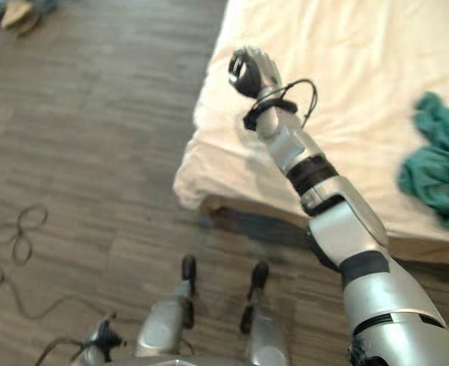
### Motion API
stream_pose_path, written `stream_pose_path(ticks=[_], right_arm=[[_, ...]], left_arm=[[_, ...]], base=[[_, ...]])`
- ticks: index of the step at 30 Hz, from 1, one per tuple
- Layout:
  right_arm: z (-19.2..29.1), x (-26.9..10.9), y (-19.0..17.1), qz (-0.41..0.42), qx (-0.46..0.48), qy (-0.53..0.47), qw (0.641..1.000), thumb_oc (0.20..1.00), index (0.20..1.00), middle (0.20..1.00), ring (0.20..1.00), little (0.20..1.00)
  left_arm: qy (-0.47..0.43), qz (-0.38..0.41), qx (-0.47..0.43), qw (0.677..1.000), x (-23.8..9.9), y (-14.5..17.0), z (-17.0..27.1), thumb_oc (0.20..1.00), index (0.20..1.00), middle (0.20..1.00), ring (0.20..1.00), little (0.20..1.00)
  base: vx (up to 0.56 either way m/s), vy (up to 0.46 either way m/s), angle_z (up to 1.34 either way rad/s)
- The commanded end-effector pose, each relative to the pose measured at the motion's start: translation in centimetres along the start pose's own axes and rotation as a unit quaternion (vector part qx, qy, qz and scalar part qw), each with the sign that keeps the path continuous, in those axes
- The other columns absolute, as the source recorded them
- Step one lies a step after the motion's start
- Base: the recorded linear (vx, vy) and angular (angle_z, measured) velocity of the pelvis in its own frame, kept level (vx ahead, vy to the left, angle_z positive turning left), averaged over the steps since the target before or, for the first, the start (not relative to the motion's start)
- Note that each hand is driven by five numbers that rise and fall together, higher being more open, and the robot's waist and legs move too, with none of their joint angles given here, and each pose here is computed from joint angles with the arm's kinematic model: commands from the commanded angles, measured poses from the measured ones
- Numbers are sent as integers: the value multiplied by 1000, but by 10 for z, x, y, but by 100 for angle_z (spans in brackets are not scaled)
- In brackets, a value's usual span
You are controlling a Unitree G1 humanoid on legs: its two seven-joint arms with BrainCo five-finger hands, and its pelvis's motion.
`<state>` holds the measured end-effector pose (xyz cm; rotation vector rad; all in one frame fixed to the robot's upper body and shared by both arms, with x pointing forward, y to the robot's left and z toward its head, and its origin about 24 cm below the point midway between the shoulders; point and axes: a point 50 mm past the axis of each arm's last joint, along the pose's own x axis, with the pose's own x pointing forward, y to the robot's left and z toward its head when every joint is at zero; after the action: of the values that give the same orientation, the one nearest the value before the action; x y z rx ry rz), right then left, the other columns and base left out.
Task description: Tidy up the quilt and then pick up the clothes from the bed and put them into the laundry hamper.
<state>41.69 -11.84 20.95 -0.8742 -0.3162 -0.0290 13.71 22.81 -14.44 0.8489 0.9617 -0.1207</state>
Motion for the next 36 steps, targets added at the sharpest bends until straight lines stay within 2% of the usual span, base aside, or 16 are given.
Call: stream_pose_path(ticks=[1, 3, 5, 8, 11, 14, 16, 19, 20, 21, 23, 24, 25, 28, 31, 36], right_arm=[[-26, -6, 13, 35, 48, 67, 996, 200, 200, 200, 200, 200], [-54, -38, 77, 138, 45, 141, 979, 200, 200, 200, 200, 200], [-56, -46, 91, 163, 46, 148, 974, 200, 200, 200, 200, 200], [-64, -107, 161, 278, 83, 169, 942, 200, 200, 200, 200, 200], [-59, -137, 186, 333, 93, 141, 928, 200, 200, 200, 200, 200], [-12, -167, 202, 400, 258, 58, 877, 200, 200, 200, 200, 200], [6, -159, 183, 384, 330, 12, 862, 200, 200, 200, 200, 200], [19, -124, 129, 293, 359, -67, 884, 200, 200, 200, 200, 200], [19, -124, 129, 293, 359, -67, 884, 200, 200, 200, 200, 200], [18, -100, 89, 212, 359, -94, 904, 200, 200, 200, 200, 200], [14, -89, 69, 166, 369, -94, 909, 200, 200, 200, 200, 200], [3, -66, 33, 72, 384, -81, 917, 200, 200, 200, 200, 200], [3, -66, 33, 72, 384, -81, 917, 200, 200, 200, 200, 200], [-61, -47, -1, -43, 333, 57, 940, 200, 200, 200, 200, 200], [-128, -77, 14, -70, 299, 205, 929, 200, 200, 200, 200, 200], [-228, -225, 72, -49, 277, 458, 843, 200, 200, 200, 200, 200]], left_arm=[[-48, 64, -8, 997, 14, 35, 39, 1000, 1000, 1000, 1000, 1000], [-88, 68, 47, 993, 15, 36, 63, 1000, 1000, 1000, 1000, 1000], [-95, 69, 58, 991, 15, 36, 66, 1000, 1000, 1000, 1000, 1000], [-76, 63, -15, 995, 14, 30, 63, 1000, 1000, 1000, 1000, 1000], [-54, 66, -60, 995, 14, 29, 55, 1000, 1000, 1000, 1000, 1000], [-14, 75, -73, 994, 14, 33, 34, 1000, 1000, 1000, 1000, 1000], [-2, 81, -68, 994, 14, 39, 27, 1000, 1000, 1000, 1000, 1000], [-1, 94, -95, 991, 15, 44, 29, 1000, 1000, 1000, 1000, 1000], [-1, 94, -95, 991, 15, 44, 29, 1000, 1000, 1000, 1000, 1000], [-15, 102, -112, 988, 16, 48, 38, 1000, 1000, 1000, 1000, 1000], [-31, 104, -115, 987, 17, 49, 46, 1000, 1000, 1000, 1000, 1000], [-74, 104, -108, 986, 17, 53, 69, 1000, 1000, 1000, 1000, 1000], [-74, 105, -108, 986, 17, 53, 69, 1000, 1000, 1000, 1000, 1000], [-158, 102, -78, 979, 14, 64, 114, 1000, 1000, 1000, 1000, 1000], [-179, 91, -71, 977, 12, 60, 126, 1000, 1000, 1000, 1000, 1000], [-84, 68, -118, 987, 17, 41, 86, 1000, 1000, 1000, 1000, 1000]], base=[[-42, 16, 34], [-29, 16, 29], [13, 11, 13], [46, 18, 6], [52, -7, -3], [103, -12, 6], [67, 6, -2], [6, 2, -27], [-48, 5, -51], [-63, 24, -44], [-91, 22, -53], [-94, -9, -56], [-150, -19, -37], [-50, -1, 0], [42, 62, 20], [132, 68, 5]])
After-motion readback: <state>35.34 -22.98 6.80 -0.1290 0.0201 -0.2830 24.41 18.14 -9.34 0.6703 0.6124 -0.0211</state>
